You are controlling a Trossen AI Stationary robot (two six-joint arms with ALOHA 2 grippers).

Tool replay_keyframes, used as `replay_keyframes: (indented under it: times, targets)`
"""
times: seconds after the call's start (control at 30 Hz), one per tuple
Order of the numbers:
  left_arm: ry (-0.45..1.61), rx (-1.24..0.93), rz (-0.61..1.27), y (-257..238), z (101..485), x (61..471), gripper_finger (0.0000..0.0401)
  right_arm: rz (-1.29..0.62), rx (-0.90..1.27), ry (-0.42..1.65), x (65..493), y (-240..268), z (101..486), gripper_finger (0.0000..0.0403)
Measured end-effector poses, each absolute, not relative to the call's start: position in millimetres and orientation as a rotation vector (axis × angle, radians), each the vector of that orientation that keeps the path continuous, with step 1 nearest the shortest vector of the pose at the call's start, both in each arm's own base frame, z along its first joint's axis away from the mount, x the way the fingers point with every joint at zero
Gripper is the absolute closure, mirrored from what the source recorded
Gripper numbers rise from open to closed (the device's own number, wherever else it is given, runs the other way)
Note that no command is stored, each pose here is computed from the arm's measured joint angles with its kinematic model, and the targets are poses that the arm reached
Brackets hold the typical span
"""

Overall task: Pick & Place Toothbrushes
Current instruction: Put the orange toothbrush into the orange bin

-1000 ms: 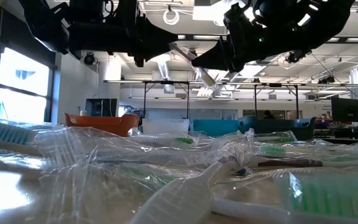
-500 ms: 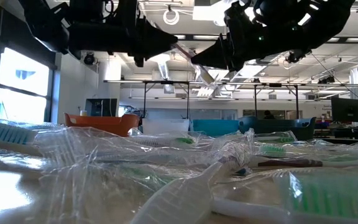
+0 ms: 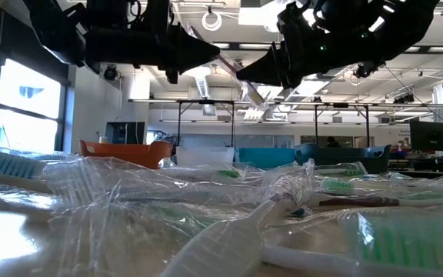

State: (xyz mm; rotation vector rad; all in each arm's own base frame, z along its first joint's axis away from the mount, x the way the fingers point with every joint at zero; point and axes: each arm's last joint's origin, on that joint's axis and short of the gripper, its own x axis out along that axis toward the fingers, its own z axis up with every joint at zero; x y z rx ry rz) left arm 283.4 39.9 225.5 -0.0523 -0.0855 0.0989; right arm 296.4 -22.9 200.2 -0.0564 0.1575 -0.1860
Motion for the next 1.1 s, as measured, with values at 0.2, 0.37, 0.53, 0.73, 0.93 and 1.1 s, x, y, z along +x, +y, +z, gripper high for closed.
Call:
replay_keyframes:
  times: [0.2, 0.37, 0.53, 0.73, 0.93, 1.1]
  targets:
    - [-0.078, -0.049, 0.099, 40, 225, 284, 0.036, -0.196, -0.051, 0.157, 296, -23, 200, 0.0366]
    - [-0.068, -0.046, 0.099, 40, 224, 284, 0.0363, -0.192, -0.05, 0.152, 296, -23, 201, 0.0323]
    - [-0.061, -0.024, 0.099, 40, 223, 284, 0.0382, -0.188, -0.051, 0.152, 297, -22, 201, 0.0273]
    - [-0.058, -0.024, 0.099, 40, 223, 284, 0.0382, -0.189, -0.052, 0.154, 295, -22, 202, 0.0222]
    - [-0.052, -0.018, 0.099, 40, 224, 282, 0.0378, -0.192, -0.056, 0.225, 282, -20, 213, 0.0199]
    - [-0.036, 0.018, 0.102, 39, 232, 275, 0.0377, -0.236, -0.072, 0.276, 262, -13, 230, 0.0199]
